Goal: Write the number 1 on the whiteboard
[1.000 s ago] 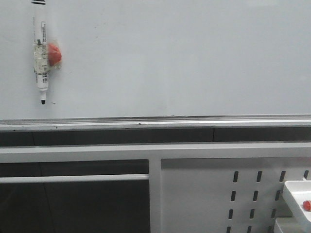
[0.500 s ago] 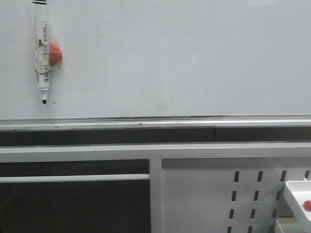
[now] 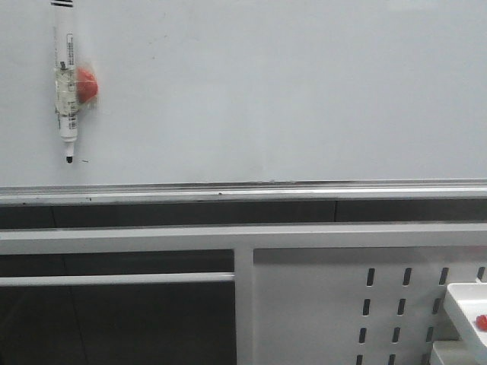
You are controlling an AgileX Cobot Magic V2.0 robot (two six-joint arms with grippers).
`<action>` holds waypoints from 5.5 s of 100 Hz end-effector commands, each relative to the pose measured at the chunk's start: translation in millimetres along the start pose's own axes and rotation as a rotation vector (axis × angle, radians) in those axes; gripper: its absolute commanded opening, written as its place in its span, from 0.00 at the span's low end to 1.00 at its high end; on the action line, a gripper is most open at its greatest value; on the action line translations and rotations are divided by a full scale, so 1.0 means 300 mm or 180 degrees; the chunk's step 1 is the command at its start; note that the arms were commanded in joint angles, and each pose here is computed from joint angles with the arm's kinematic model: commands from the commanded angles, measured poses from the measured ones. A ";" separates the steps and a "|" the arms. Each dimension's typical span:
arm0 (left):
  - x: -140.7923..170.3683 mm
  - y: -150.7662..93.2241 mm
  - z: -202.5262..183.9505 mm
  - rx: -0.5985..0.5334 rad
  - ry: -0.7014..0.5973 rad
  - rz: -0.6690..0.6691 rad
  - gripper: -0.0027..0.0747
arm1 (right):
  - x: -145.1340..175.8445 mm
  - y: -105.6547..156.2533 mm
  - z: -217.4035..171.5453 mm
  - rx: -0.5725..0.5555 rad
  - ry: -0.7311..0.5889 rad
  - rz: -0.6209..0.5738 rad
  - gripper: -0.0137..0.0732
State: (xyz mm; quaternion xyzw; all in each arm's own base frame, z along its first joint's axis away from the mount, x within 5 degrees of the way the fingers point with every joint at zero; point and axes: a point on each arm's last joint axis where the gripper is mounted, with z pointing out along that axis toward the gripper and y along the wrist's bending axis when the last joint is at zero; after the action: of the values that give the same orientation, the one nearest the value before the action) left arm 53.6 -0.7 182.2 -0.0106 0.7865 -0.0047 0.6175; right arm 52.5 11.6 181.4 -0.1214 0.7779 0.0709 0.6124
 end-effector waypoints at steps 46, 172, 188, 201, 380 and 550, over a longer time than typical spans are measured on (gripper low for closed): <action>-0.029 -0.022 0.000 0.0423 -0.0526 -0.1944 0.01 | -0.144 0.013 -0.045 -0.0411 -0.1709 0.0955 0.08; -0.391 -0.140 0.104 0.1251 0.0151 0.0499 0.45 | -0.448 0.007 0.009 -0.0176 -0.0541 0.0316 0.54; -0.386 -0.180 0.135 0.1447 0.0185 0.0534 0.45 | -0.448 0.007 0.009 -0.0176 -0.0541 0.0316 0.54; -0.382 -0.229 0.169 0.1589 0.0151 0.0615 0.48 | -0.448 0.007 0.009 -0.0176 -0.0541 0.0316 0.54; -0.319 -0.504 0.439 0.1168 -0.0009 0.0174 0.01 | -0.433 0.006 0.011 -0.0161 -0.0358 0.0354 0.53; -0.459 -0.796 0.121 0.3401 -0.0416 0.3060 0.01 | -0.618 0.330 0.143 -0.2087 -0.0148 -0.0612 0.53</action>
State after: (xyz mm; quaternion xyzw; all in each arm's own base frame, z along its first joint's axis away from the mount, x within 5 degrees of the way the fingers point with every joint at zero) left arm 126.1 -234.2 288.4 0.6591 0.5800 -0.1011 0.4679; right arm 102.8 134.3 329.4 -0.4044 0.7076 0.2493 0.5231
